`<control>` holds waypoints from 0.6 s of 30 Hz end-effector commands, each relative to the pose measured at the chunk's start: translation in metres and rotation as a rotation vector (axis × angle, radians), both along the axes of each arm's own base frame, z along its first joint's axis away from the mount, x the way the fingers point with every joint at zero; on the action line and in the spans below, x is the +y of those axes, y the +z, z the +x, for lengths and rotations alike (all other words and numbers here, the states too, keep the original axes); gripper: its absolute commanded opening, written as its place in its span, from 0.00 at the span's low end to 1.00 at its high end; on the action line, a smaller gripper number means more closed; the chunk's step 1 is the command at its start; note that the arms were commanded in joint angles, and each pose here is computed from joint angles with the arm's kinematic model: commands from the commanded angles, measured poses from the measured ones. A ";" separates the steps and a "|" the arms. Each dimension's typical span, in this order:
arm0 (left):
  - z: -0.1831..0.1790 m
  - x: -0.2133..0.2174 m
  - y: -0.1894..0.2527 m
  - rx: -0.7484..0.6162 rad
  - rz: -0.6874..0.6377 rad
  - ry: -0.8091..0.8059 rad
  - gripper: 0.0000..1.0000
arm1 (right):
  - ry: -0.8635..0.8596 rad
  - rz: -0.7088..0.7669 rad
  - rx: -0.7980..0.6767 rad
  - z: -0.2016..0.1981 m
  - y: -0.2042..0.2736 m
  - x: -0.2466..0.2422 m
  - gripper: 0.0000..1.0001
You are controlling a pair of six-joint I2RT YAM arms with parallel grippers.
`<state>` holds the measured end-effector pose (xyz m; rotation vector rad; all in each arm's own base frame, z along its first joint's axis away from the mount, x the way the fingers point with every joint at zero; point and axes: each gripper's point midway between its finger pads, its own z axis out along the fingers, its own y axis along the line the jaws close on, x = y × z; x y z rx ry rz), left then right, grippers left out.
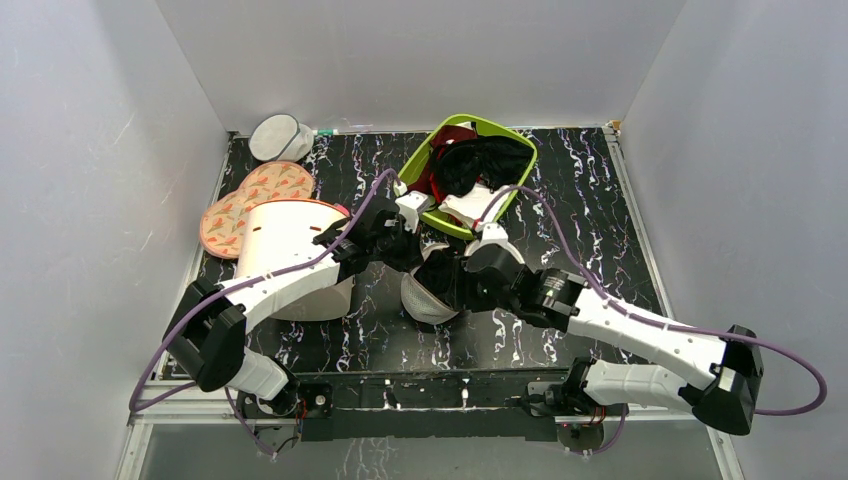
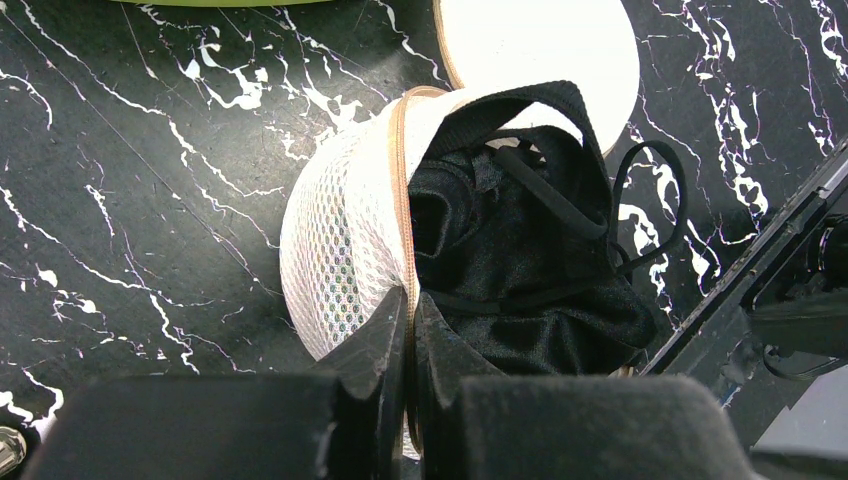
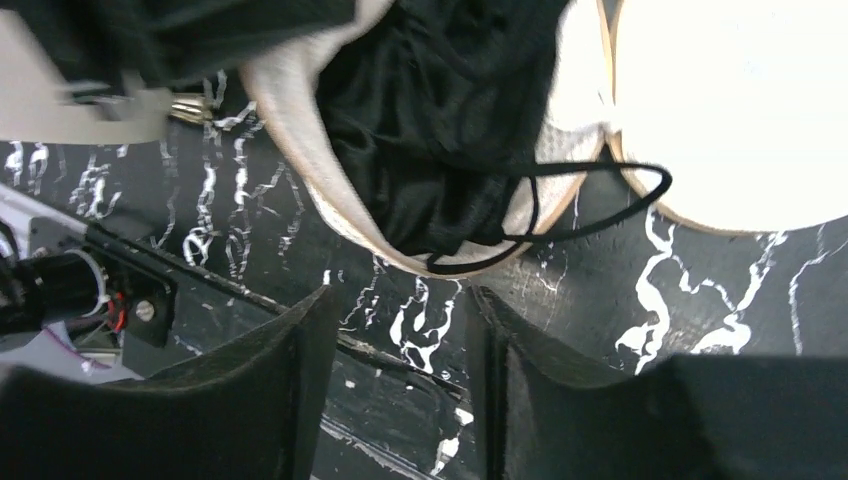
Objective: Unzip the laundry bag and remove the bra
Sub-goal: Pick up the bra from the laundry bag.
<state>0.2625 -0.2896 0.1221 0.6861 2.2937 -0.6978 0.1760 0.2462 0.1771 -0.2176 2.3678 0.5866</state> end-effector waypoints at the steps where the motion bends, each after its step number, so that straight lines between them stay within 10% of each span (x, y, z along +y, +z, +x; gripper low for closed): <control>1: 0.002 -0.006 0.021 -0.033 -0.044 -0.009 0.00 | -0.151 0.161 0.035 0.012 -0.009 0.012 0.42; 18: 0.000 -0.007 0.023 -0.033 -0.055 -0.019 0.00 | -0.268 0.132 0.025 0.035 -0.040 0.003 0.40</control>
